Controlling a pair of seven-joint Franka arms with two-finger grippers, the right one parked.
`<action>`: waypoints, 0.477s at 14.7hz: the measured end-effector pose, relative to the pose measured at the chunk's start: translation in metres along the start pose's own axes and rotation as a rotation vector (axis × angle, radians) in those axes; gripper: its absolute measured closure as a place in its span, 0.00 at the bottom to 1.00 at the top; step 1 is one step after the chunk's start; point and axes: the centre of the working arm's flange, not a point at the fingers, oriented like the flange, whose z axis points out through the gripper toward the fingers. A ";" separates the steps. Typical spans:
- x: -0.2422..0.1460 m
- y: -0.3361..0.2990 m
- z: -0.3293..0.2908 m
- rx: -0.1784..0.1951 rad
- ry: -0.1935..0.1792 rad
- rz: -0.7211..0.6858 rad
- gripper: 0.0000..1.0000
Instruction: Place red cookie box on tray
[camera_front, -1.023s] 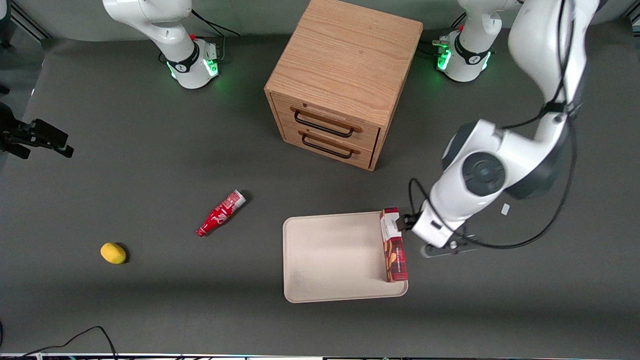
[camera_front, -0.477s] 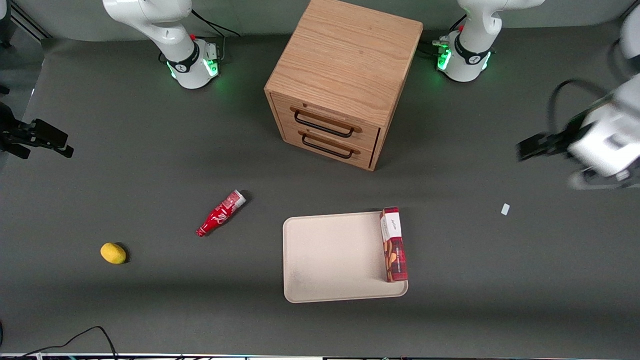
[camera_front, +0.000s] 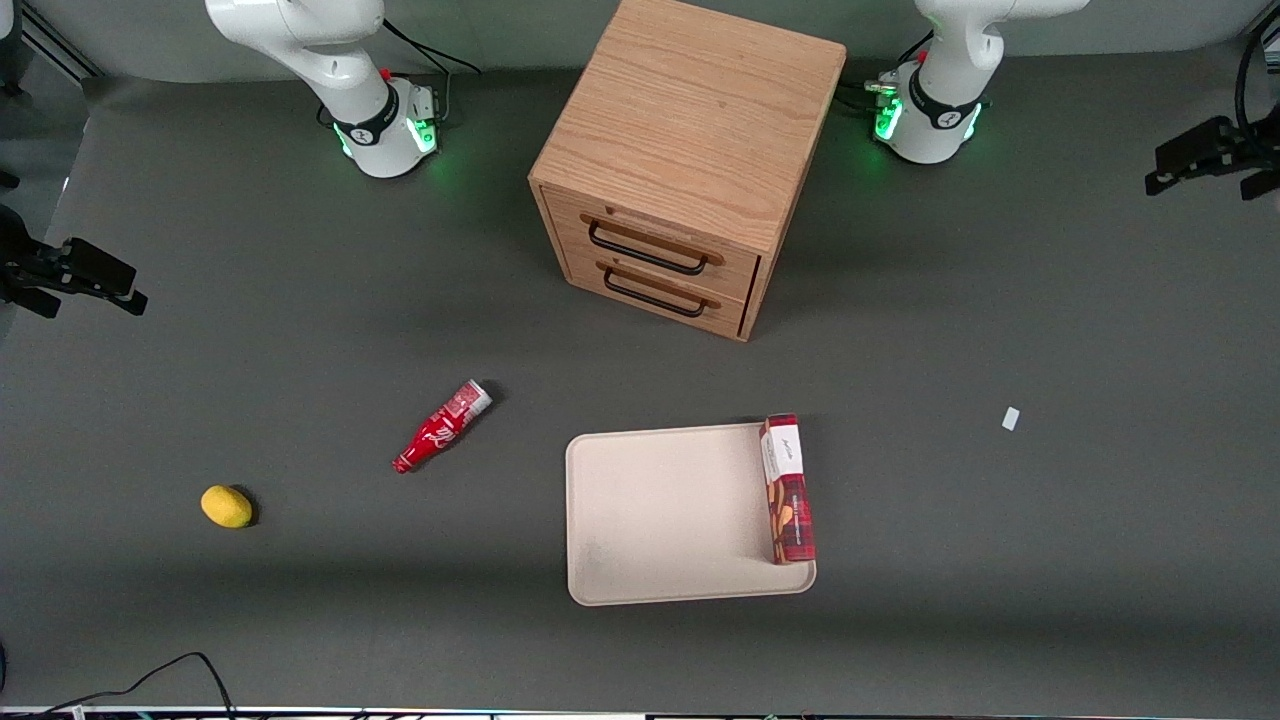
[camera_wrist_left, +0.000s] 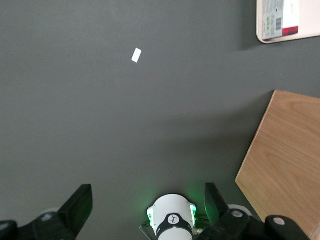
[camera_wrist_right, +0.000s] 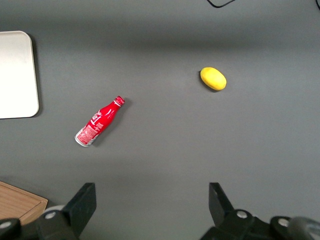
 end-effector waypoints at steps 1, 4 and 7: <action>-0.007 0.004 0.002 0.002 0.005 0.007 0.00; -0.012 0.025 0.003 0.024 0.009 0.043 0.00; -0.011 0.026 0.000 0.028 0.005 0.046 0.00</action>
